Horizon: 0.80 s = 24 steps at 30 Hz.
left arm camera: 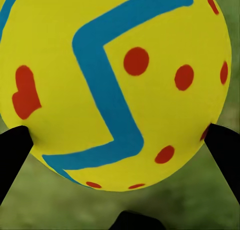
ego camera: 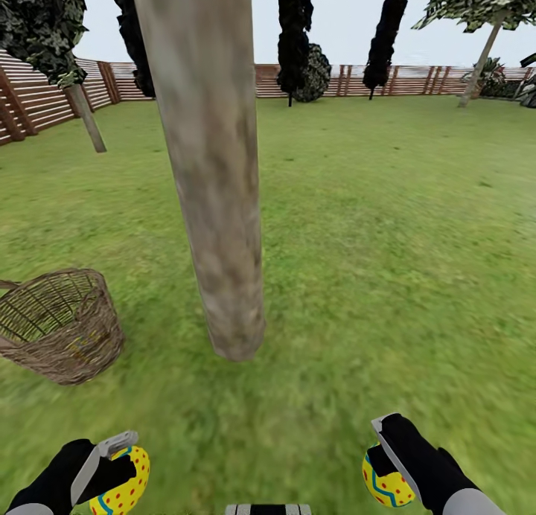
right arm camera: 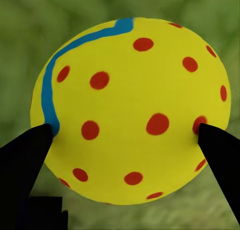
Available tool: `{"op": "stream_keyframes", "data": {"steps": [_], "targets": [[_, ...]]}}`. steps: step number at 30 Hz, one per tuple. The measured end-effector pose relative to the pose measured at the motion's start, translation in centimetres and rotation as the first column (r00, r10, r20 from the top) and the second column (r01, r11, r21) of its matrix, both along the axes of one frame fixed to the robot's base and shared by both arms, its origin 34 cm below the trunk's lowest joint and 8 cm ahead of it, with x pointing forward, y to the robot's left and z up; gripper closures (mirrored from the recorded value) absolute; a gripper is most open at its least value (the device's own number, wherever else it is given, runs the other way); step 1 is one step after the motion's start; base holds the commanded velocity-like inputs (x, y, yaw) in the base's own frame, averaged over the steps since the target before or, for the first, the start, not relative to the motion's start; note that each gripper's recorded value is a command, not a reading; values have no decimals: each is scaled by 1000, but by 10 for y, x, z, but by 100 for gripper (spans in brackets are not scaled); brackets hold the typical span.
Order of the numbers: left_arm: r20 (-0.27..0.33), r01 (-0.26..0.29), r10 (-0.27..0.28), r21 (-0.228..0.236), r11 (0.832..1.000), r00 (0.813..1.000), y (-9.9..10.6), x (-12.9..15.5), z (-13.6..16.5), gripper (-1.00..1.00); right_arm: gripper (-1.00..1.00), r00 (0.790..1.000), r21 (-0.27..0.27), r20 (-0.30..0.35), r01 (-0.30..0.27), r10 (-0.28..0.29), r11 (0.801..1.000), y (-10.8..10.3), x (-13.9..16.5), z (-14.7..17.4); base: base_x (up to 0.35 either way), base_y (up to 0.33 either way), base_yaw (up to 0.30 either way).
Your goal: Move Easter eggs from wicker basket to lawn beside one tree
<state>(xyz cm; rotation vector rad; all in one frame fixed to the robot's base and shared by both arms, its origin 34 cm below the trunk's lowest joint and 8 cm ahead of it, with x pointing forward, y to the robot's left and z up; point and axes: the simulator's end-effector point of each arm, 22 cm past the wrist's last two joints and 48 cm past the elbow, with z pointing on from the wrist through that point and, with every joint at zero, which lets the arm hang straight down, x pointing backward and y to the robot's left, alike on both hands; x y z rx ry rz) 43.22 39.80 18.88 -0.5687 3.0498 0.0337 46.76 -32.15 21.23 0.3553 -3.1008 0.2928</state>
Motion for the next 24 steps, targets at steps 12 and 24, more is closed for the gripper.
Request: {"op": "stream_keyframes", "data": {"steps": [12,24], "targets": [[-50,-2,2,-1,1000,999,0,-16,-18,100,100,999,0,-49,1,-1,1000,0,-15,-20,0,0,0],[-98,-1,1,0,1000,995,0,-33,-35,100,100,995,0,-97,0,0,1000,0,-30,-39,0,0,0]]}}
